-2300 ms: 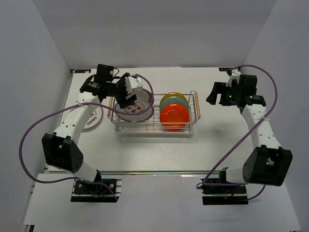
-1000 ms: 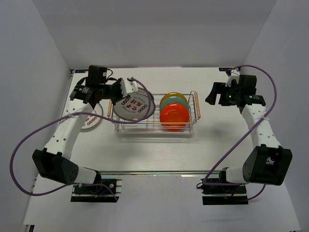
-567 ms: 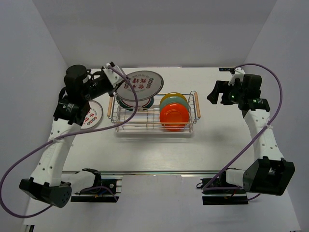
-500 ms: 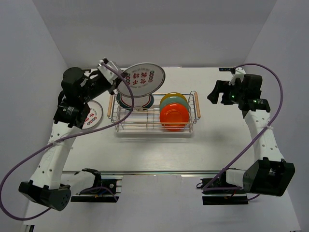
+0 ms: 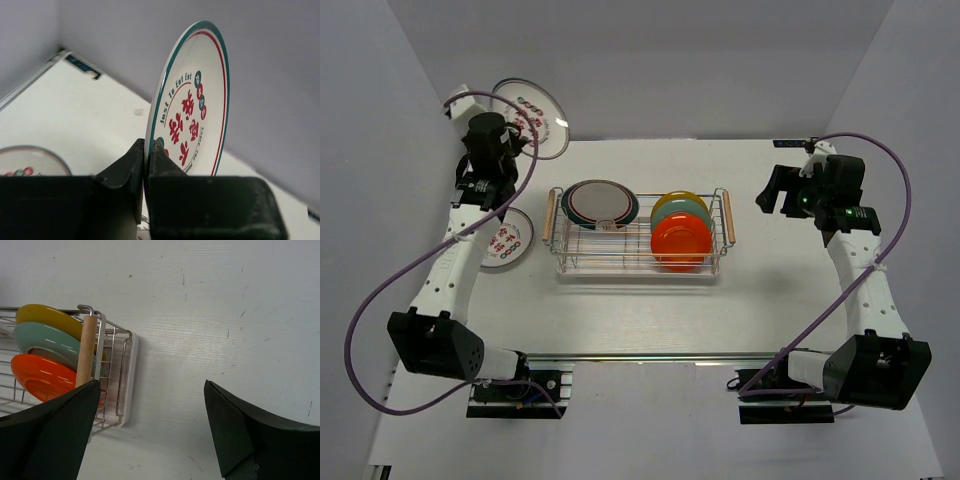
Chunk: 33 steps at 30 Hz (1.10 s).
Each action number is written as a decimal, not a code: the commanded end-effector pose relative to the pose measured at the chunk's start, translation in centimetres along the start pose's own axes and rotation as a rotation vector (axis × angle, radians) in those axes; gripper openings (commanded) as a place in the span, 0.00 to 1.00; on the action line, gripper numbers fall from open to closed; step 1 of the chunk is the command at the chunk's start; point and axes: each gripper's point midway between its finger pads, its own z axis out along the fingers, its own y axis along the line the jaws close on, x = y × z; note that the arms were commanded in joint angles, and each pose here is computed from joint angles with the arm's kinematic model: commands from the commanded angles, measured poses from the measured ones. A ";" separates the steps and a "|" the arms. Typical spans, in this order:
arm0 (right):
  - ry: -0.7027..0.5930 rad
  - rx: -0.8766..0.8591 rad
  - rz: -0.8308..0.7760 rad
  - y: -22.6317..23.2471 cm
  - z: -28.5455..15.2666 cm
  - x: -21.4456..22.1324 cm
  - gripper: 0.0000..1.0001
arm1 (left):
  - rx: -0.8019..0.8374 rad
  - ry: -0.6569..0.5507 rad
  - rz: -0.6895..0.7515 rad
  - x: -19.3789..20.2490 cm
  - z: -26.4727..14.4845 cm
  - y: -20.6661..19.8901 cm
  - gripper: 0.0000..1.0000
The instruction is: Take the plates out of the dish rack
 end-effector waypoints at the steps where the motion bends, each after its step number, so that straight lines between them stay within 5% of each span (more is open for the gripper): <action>1: -0.024 0.028 0.014 -0.4 -0.3 -0.7 0.89 | -0.237 -0.134 -0.279 -3.0 -0.2 5.8 0.00; 7: -0.012 0.035 0.024 -0.6 -0.1 -0.4 0.89 | -0.411 -0.161 -0.396 -1.0 -0.3 14.8 0.00; 11: 0.001 0.057 0.033 -1.0 0.2 -0.1 0.89 | -0.513 -0.062 -0.478 3.9 -0.5 20.1 0.00; 24: 0.018 0.060 0.044 -1.3 0.6 0.3 0.89 | -0.584 0.004 -0.537 11.8 -4.1 25.8 0.01; 26: 0.020 0.060 0.049 -1.3 0.6 0.5 0.89 | -0.575 0.014 -0.534 12.2 -4.0 25.8 0.14; 33: 0.017 0.055 0.047 -1.2 0.6 0.6 0.89 | -0.598 0.068 -0.536 13.7 -3.0 26.4 0.16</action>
